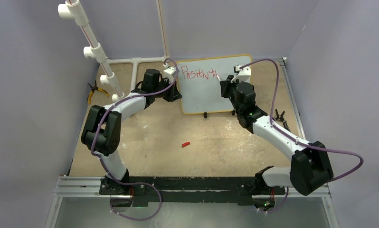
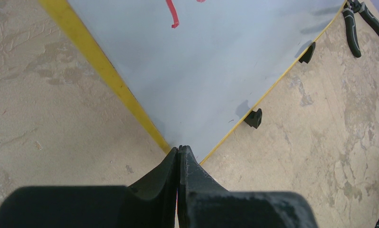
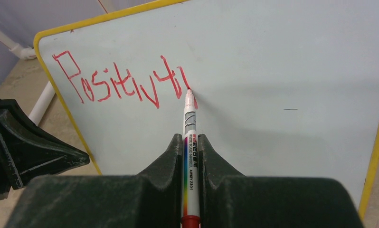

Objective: Write a sentence on the whiteboard

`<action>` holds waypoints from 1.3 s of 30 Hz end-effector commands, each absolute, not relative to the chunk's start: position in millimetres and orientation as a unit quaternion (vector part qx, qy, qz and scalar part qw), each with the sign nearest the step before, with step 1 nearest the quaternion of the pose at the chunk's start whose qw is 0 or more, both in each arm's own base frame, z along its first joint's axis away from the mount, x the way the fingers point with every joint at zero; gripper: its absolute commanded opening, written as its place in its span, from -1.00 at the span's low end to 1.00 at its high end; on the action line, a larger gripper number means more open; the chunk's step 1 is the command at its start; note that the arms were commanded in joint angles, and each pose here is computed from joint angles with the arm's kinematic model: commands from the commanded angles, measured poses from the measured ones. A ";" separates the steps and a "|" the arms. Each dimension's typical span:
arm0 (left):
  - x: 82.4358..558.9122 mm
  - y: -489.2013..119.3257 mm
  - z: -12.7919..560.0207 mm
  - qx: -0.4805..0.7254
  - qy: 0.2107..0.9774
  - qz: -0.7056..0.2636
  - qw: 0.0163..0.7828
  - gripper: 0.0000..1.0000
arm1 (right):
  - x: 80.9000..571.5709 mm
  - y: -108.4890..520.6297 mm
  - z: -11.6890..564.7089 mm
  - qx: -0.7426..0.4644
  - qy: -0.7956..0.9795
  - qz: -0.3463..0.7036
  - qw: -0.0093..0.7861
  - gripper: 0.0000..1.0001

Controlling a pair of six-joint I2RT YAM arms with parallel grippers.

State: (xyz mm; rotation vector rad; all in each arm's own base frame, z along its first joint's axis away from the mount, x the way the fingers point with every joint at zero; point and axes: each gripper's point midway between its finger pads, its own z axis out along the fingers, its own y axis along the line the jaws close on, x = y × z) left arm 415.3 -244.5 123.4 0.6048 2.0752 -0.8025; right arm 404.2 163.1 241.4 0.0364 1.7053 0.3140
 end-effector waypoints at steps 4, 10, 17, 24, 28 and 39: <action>423.0 -248.7 160.9 0.248 0.796 -0.323 0.447 -1.00 | 416.0 159.1 277.9 0.033 0.715 0.135 0.685 -1.00; 422.6 -248.5 161.9 0.247 0.796 -0.323 0.448 -1.00 | 417.0 153.6 278.3 0.046 0.714 0.127 0.687 -1.00; 422.2 -248.5 163.5 0.247 0.795 -0.324 0.449 -1.00 | 412.2 154.2 281.4 0.043 0.711 0.134 0.689 -1.00; 422.5 -247.6 165.9 0.244 0.795 -0.324 0.452 -0.91 | 400.0 154.2 297.7 0.039 0.694 0.156 0.702 -1.00; 422.1 -247.5 166.7 0.243 0.794 -0.324 0.452 -0.79 | 405.1 153.9 297.0 0.042 0.697 0.148 0.700 -1.00; 422.1 -249.2 165.3 0.243 0.793 -0.330 0.451 -0.60 | 403.0 145.9 278.0 0.055 0.714 0.129 0.686 -1.00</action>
